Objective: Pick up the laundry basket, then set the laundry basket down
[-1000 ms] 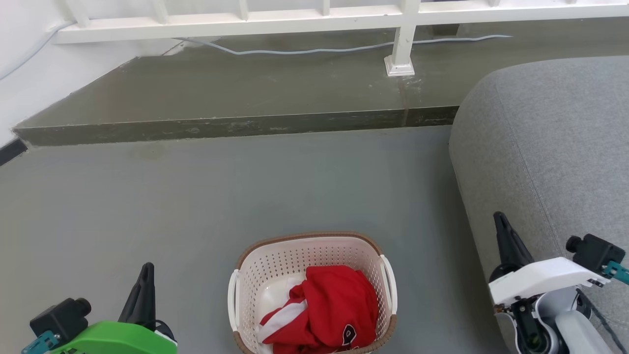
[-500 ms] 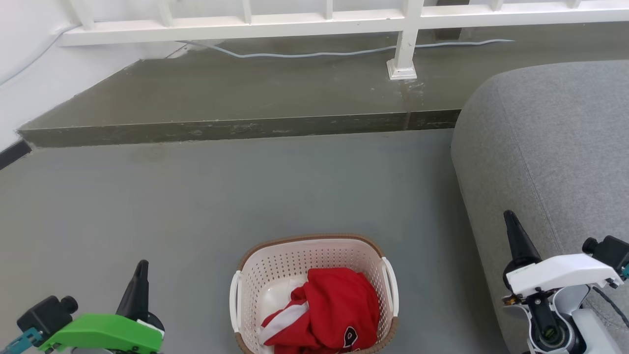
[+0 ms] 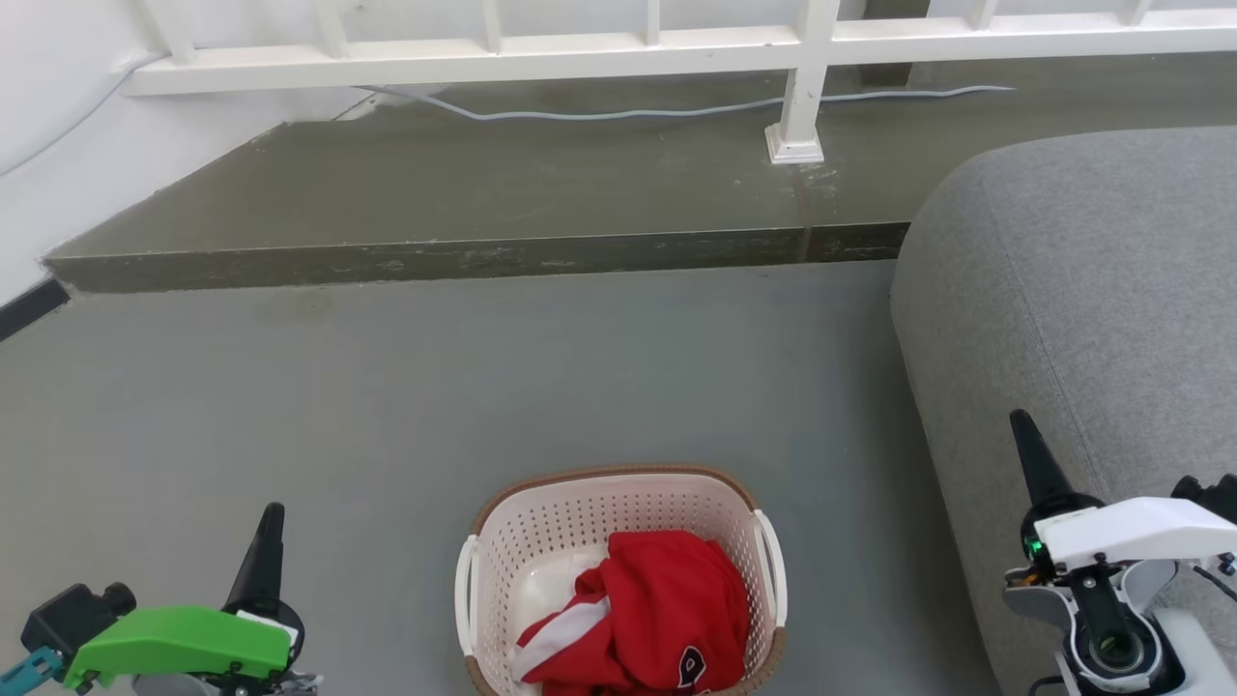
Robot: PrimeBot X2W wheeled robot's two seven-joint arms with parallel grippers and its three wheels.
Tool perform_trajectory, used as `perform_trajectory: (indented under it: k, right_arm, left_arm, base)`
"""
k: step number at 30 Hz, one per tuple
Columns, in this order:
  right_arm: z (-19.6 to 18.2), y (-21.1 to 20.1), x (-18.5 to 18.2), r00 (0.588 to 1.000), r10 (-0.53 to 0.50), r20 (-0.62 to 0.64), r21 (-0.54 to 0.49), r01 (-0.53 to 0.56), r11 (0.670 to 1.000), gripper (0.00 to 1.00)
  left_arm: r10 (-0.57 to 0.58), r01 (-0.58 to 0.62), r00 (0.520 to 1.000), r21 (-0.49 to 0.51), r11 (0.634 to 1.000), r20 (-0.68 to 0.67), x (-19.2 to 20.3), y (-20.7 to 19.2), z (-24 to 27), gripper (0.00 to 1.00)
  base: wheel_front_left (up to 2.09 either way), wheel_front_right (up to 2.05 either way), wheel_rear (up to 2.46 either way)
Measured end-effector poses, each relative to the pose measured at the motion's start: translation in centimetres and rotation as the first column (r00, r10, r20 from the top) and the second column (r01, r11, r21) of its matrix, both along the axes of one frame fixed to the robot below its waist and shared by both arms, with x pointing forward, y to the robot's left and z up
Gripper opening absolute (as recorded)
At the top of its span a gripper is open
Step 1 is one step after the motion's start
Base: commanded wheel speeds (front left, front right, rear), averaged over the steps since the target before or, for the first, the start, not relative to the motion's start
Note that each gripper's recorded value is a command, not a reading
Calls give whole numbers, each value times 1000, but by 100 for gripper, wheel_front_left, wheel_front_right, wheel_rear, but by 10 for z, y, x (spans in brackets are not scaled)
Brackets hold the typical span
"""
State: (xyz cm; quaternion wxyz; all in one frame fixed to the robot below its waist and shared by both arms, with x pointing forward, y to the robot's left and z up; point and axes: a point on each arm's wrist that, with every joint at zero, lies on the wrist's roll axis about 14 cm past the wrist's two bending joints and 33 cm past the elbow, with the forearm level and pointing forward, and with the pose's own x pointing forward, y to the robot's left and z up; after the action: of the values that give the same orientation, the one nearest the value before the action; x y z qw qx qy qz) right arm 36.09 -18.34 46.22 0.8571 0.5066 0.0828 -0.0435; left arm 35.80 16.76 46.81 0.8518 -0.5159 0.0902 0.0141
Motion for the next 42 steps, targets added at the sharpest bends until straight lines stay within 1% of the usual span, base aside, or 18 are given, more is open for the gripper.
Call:
perform_trajectory:
  k: [8,17,26,34,42]
  right_arm:
    - [5,-3,4,1000,-22,16,117,20,993,0]
    - [6,-9,5,998,-53,23,245,46,968,0]
    - [12,-14,10,995,-88,47,370,64,927,0]
    - [14,-20,9,991,-123,51,476,84,875,0]
    - [15,-20,10,990,-126,58,484,82,871,0]
  left_arm:
    - [19,-20,1000,-113,993,-5,2,4,0,0]
    - [50,-49,999,-228,973,0,5,10,2,0]
    - [80,-73,997,-353,933,4,8,13,4,0]
    - [108,-92,994,-453,887,9,11,17,7,0]
    - [113,-98,994,-461,882,6,12,19,6,0]
  base:
    - [0,0,0]
    - [0,0,0]
    - [0,0,0]
    - [0,0,0]
    - [0,0,0]
